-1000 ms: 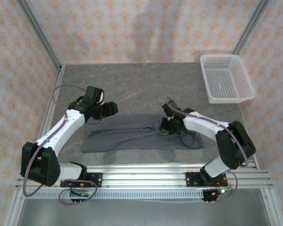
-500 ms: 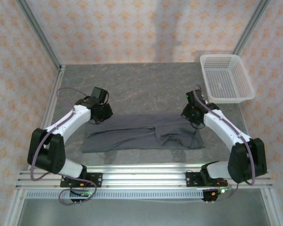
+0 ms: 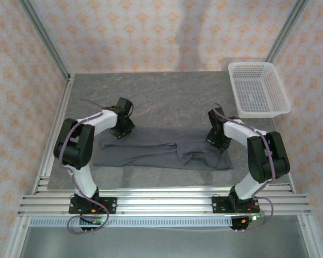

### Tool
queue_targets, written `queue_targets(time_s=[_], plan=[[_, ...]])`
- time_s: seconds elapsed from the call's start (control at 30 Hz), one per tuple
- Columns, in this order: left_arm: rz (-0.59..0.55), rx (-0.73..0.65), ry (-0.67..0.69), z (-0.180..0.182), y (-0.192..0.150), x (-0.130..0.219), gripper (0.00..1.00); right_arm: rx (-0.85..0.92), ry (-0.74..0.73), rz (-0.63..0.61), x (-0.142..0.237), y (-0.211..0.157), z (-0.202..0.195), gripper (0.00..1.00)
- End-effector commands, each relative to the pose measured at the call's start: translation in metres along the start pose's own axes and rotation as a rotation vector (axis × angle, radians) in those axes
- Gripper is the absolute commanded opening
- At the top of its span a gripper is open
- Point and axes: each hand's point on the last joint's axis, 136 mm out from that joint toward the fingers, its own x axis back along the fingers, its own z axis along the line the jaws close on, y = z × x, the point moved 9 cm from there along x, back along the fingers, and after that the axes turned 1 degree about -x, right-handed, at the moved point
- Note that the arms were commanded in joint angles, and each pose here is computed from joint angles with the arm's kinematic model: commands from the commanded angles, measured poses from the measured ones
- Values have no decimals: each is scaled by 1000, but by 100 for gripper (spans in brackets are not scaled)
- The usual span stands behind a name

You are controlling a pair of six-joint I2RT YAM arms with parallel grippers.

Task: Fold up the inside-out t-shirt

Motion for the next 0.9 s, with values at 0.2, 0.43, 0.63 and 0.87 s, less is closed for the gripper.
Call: queue_targets(time_s=[0.2, 0.43, 0.63, 0.87], plan=[[-206, 43, -30, -73, 92, -51, 0, -53, 14, 76, 7, -44, 23, 0], [-263, -12, -316, -144, 145, -53, 0, 82, 180, 196, 0, -152, 100, 0], [-389, -101, -496, -151, 175, 41, 0, 333, 221, 22, 77, -161, 131, 0], [-445, -59, -320, -65, 169, 114, 0, 206, 219, -59, 57, -103, 104, 0]])
